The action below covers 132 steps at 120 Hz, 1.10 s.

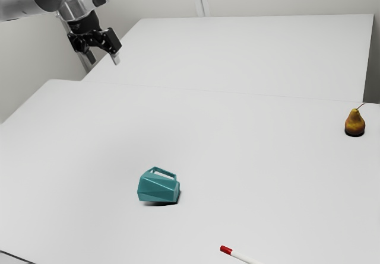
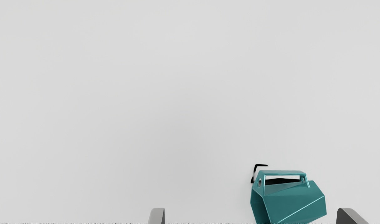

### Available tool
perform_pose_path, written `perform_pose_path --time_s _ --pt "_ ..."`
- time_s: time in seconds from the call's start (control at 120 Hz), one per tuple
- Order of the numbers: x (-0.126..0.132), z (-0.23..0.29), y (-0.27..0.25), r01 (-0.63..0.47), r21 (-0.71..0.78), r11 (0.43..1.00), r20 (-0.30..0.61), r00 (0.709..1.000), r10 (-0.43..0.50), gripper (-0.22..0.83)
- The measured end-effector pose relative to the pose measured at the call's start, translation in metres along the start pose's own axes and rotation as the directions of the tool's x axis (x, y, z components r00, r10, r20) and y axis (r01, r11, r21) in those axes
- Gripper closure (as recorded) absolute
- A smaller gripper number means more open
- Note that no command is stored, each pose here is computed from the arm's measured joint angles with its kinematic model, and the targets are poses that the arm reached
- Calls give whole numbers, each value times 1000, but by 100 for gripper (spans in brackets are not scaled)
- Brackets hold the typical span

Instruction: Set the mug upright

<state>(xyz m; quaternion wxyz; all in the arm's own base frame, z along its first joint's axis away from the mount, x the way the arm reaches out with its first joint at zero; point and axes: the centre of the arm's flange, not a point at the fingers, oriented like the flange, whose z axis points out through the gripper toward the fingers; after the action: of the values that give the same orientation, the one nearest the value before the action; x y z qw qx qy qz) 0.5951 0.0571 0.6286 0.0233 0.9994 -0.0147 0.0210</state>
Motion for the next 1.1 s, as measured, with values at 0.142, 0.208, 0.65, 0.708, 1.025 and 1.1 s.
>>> perform_pose_path --time_s 0.142,0.208,0.65,0.708,1.025,1.1 --pt "-1 1 0 -1 -2 1000 12 1000 1 0" --pt "-5 -1 1 -1 -2 1000 15 1000 1 0" --pt "-99 70 22 67 -253 965 132 991 -34 0" --pt "-113 87 15 97 -299 949 128 990 -61 0" --pt "-142 191 7 140 -476 868 44 990 -135 0" --pt "-149 213 6 144 -499 855 43 989 -142 0"
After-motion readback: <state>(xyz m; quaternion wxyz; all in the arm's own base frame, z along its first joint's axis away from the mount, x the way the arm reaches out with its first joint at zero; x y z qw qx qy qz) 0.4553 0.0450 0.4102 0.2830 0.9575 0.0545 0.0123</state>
